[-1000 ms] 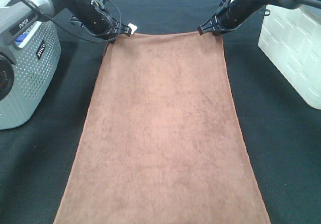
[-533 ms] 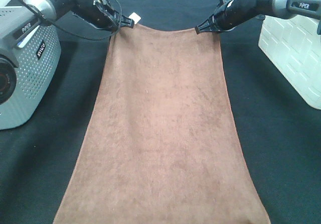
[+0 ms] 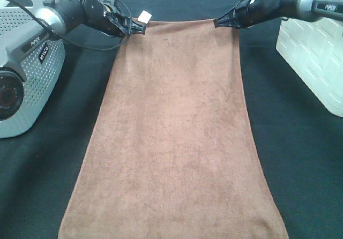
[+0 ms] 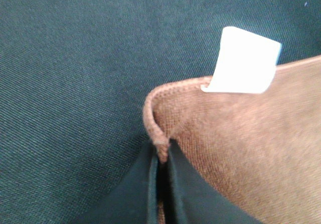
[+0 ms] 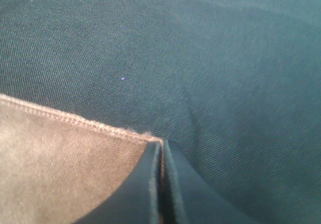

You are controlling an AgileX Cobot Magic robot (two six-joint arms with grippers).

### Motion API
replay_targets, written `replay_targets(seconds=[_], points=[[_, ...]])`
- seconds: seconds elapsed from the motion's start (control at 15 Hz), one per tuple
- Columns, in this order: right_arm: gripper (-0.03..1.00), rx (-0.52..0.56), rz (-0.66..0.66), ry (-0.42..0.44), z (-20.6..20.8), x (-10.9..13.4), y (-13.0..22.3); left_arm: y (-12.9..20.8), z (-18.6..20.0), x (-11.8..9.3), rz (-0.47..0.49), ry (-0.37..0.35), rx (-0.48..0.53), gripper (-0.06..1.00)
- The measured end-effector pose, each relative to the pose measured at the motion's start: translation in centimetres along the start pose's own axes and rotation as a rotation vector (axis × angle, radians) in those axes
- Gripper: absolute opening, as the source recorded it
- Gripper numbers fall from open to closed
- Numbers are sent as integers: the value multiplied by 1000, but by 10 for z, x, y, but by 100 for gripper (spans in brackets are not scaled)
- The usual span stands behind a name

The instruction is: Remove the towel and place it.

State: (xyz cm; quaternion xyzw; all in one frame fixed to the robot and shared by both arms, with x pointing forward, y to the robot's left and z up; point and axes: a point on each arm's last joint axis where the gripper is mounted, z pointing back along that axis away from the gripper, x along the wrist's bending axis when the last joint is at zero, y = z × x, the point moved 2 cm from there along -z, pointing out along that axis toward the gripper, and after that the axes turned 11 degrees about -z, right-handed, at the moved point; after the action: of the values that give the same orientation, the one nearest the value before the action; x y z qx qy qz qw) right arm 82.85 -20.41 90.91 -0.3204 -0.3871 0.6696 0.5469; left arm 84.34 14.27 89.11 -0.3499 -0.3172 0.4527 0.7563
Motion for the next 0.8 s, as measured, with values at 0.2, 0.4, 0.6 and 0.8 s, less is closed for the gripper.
replay_targets(seconds=[0.2,0.4,0.6,0.8], points=[[1,25,-43,-4,-16,0,24,9,-8,-1,3,-4,-10,1],[1,43,-64,-10,-24,1,33,16,-15,-3,8,-9,-32,1],[3,46,-90,-14,-27,2,37,21,-20,-4,12,-12,-42,1],[20,56,-112,-16,-33,2,46,25,-24,-4,13,-16,-55,4]])
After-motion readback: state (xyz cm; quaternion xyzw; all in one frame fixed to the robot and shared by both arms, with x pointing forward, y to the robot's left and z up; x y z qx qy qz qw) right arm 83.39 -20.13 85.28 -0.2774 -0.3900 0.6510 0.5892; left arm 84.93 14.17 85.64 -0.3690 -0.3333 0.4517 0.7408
